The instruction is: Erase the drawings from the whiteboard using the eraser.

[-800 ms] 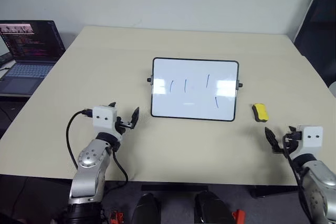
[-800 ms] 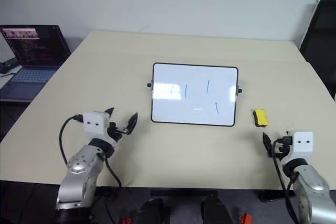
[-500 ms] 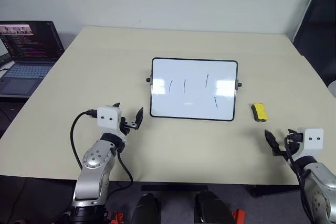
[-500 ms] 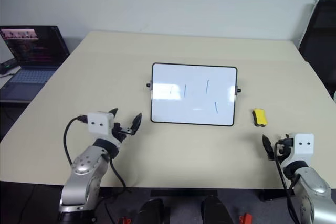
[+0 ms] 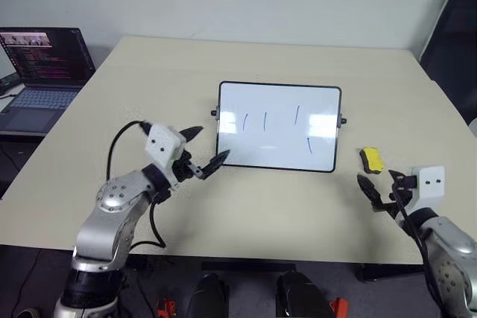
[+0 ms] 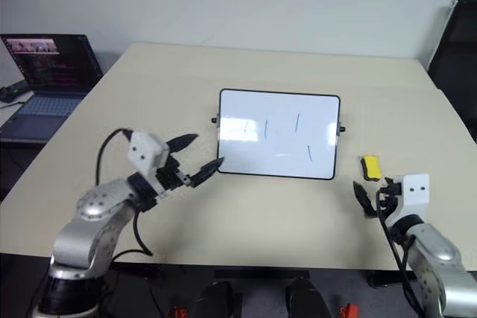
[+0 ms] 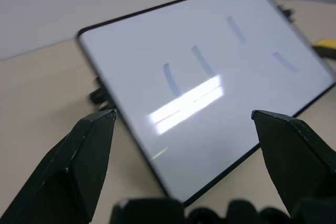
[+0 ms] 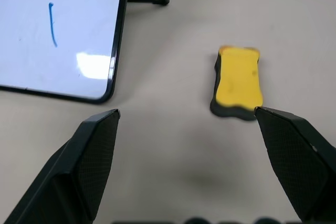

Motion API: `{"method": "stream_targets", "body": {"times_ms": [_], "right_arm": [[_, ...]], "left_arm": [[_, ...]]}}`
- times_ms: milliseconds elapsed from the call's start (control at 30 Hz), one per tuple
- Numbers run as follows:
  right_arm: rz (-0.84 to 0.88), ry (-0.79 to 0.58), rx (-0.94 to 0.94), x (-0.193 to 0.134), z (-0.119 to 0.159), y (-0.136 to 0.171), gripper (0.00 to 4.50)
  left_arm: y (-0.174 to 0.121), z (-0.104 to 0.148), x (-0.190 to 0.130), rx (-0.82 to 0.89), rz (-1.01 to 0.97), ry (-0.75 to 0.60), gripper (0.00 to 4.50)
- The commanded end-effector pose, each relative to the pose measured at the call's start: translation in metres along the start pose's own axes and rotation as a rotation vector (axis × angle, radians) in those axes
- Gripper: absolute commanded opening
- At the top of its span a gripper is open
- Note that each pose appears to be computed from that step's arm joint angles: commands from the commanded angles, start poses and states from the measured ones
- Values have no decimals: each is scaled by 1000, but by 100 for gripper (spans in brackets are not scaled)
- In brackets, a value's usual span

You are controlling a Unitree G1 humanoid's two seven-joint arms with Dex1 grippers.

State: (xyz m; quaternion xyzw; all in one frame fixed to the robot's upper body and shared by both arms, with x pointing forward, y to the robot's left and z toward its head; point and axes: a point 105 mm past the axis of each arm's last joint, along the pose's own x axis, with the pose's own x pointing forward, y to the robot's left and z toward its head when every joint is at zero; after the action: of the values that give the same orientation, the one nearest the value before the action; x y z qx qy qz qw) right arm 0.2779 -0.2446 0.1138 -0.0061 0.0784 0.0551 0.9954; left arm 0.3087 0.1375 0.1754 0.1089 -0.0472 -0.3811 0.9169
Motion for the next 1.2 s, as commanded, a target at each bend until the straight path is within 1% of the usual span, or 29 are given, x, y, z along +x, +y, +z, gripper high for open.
{"method": "stream_targets", "body": {"times_ms": [33, 133, 167, 267, 333, 433, 567, 733, 967, 1067, 1100, 1200], "right_arm": [[-115, -71, -25, 3, 30, -20, 448], [-143, -31, -2, 13, 31, -23, 448], [-151, -23, -8, 15, 30, -21, 448], [-147, 2, 36, 30, 33, -23, 448], [-154, 27, 28, 37, 32, -25, 448], [-153, 53, 31, 46, 29, -25, 448], [-115, 87, 17, 57, 22, -15, 448], [-142, 108, 4, 63, 13, -21, 448], [-160, 117, 2, 67, 9, -27, 448], [-161, 119, 2, 69, 8, -28, 392], [-161, 121, 1, 70, 7, -28, 365], [-144, 143, -1, 72, 3, -23, 250]], "left_arm": [[-19, 25, 22, 30, -212, -31, 450], [-28, 33, 34, 47, -323, -29, 450], [-27, 33, 33, 50, -338, -26, 450], [-36, 36, 41, 82, -474, -17, 450], [-35, 35, 44, 102, -519, -6, 450], [-30, 37, 49, 123, -536, -11, 450], [-30, 39, 53, 139, -558, -25, 450], [-35, 38, 51, 143, -589, -25, 450], [-37, 36, 50, 138, -593, -26, 450], [-36, 35, 49, 136, -589, -23, 450], [-36, 34, 49, 134, -587, -21, 450], [-35, 31, 47, 129, -582, -11, 450]]}}
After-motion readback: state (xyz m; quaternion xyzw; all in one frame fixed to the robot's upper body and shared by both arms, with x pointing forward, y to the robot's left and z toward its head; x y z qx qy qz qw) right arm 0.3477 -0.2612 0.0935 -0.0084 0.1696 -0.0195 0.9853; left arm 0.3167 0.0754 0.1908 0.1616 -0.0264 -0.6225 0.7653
